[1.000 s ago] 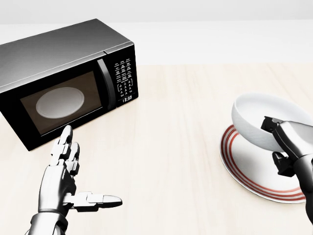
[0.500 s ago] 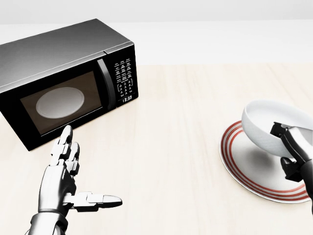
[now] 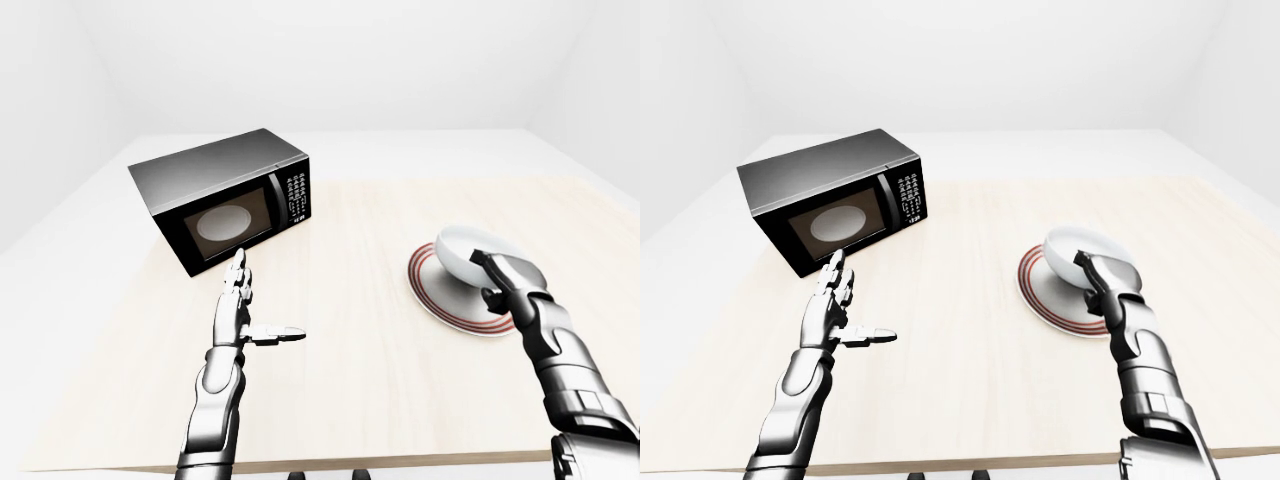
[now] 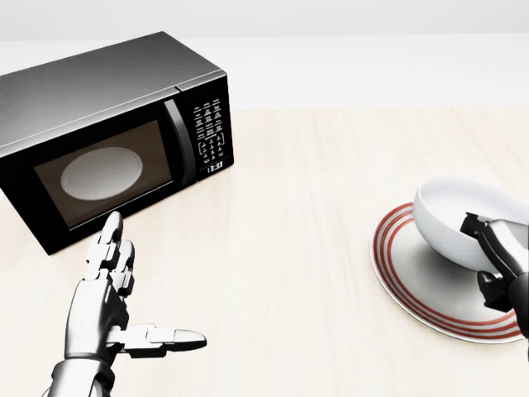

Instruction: Pick up the white bowl and put it on the plate.

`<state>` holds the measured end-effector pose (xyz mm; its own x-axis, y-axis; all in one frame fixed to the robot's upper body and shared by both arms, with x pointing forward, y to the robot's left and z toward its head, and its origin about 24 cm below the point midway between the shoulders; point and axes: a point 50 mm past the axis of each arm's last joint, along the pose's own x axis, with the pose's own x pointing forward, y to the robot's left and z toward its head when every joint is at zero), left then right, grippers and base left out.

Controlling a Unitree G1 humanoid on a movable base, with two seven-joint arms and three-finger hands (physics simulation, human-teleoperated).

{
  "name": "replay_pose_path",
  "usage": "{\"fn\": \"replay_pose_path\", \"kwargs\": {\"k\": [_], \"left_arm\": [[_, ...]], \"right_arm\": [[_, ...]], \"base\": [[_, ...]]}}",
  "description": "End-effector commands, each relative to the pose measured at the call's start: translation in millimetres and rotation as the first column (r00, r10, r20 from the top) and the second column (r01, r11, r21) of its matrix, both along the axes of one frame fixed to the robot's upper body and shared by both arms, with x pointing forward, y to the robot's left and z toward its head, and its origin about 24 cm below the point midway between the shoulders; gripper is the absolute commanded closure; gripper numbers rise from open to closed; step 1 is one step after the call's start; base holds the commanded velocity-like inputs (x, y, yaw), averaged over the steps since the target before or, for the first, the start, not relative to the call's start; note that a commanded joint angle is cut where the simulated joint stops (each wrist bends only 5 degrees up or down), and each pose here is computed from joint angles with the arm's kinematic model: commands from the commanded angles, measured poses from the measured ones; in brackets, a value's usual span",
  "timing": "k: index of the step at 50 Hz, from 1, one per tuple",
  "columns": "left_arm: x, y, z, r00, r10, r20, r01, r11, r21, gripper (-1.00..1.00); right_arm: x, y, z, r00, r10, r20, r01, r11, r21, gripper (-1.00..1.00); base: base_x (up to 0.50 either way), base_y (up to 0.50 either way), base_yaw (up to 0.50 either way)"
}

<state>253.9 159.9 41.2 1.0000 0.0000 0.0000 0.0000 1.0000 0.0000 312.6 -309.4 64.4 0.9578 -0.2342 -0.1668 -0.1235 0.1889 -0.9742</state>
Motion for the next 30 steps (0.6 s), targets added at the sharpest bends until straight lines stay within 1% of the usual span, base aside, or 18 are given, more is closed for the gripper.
{"fn": "replay_pose_path", "kwargs": {"k": [1, 30], "left_arm": [[0.0, 0.0, 0.0, 1.000, 0.000, 0.000, 0.000, 1.000, 0.000, -1.00], [0.0, 0.0, 0.0, 1.000, 0.000, 0.000, 0.000, 1.000, 0.000, -1.00]], "right_arm": [[1.7, -3.3, -0.2, 0.999, -0.019, 0.026, 0.019, 1.000, -0.021, 1.00], [-0.6, -4.1, -7.5, 1.000, -0.026, 0.010, 0.026, 0.999, -0.020, 1.00]], "base": [[0.00, 0.00, 0.00], [0.00, 0.00, 0.00]]}}
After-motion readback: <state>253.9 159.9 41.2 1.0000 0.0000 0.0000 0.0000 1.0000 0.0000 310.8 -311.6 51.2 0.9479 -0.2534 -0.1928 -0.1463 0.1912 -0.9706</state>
